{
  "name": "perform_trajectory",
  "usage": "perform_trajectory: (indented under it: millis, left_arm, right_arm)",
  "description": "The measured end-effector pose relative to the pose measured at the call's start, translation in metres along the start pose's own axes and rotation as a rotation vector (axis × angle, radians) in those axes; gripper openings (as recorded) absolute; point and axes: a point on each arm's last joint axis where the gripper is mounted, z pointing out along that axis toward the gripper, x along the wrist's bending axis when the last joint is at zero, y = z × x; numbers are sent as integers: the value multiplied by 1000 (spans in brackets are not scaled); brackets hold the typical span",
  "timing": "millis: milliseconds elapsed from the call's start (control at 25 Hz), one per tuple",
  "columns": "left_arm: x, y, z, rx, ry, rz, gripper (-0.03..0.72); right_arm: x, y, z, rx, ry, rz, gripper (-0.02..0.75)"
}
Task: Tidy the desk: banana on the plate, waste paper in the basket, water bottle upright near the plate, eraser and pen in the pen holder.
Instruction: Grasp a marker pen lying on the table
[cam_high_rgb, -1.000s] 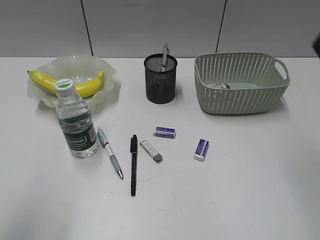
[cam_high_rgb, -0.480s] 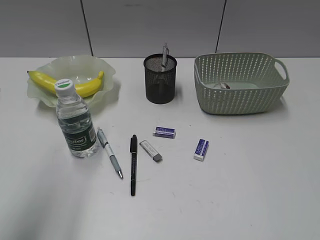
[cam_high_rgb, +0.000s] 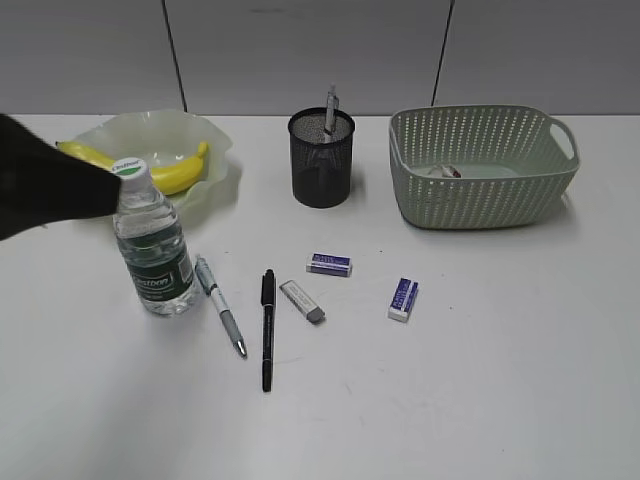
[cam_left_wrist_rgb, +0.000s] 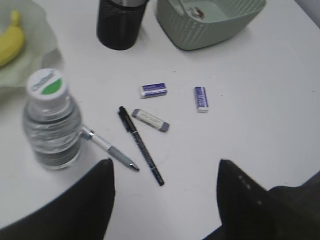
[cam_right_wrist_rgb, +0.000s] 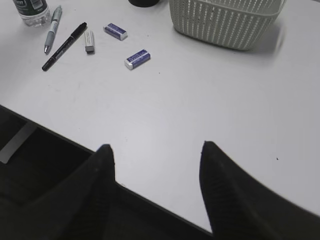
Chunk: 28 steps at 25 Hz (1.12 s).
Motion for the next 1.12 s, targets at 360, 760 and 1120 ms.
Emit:
perform_trajectory:
  millis: [360, 760, 1120]
  left_arm:
    - [-36, 11, 94, 226, -56, -14, 479]
    - [-30, 24, 195, 523, 171, -127, 479]
    - [-21, 12, 252, 729, 289, -126, 479]
  right_arm:
    - [0, 2, 7, -52, -4, -6, 436]
    - [0, 2, 7, -53, -5, -9, 436]
    - [0, 2, 7, -53, -5, -9, 436]
